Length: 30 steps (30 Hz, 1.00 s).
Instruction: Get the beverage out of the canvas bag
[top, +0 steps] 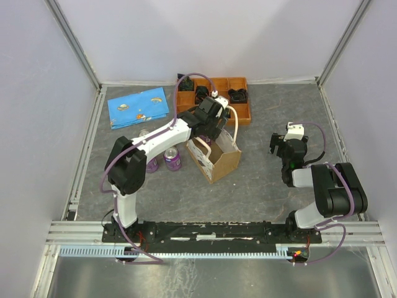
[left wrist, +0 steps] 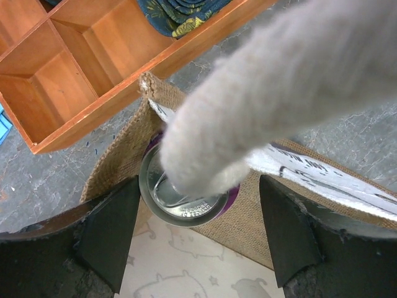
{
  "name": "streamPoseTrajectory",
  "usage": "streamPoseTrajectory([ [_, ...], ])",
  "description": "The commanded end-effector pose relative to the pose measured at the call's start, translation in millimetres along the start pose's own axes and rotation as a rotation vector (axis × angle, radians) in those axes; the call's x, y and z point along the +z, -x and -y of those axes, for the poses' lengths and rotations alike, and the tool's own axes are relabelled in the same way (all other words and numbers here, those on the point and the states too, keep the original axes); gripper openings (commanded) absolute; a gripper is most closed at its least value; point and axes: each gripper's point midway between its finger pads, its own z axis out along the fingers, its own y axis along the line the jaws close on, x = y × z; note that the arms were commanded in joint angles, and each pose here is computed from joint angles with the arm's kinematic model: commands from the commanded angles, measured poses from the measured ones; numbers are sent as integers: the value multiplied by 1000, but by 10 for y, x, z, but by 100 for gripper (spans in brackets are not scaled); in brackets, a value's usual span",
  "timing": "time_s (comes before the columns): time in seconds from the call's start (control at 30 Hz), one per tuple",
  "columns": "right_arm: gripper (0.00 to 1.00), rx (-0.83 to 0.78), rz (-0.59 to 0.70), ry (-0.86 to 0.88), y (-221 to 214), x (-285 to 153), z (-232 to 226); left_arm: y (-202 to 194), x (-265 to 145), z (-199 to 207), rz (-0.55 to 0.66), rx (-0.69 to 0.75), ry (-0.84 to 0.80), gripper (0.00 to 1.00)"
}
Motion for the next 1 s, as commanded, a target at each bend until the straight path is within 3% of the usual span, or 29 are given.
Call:
streamPoseTrajectory([
  [0.0,99,10,65,0,227,48,-5,114,65,29,29,-35,-12,85],
  [0.3,99,11,66,0,233,49,-3,56,188,48,2,-26,-9,87],
  [0.7,99,11,66,0,232,49,-5,-106,368,88,-44,-20,-17,80],
  [0.87,99,10,66,-1,231,50,-3,-167,422,124,-65,-15,-29,64],
  [0.97,99,12,65,0,230,50,-5,-187,420,135,-72,-14,-35,41],
])
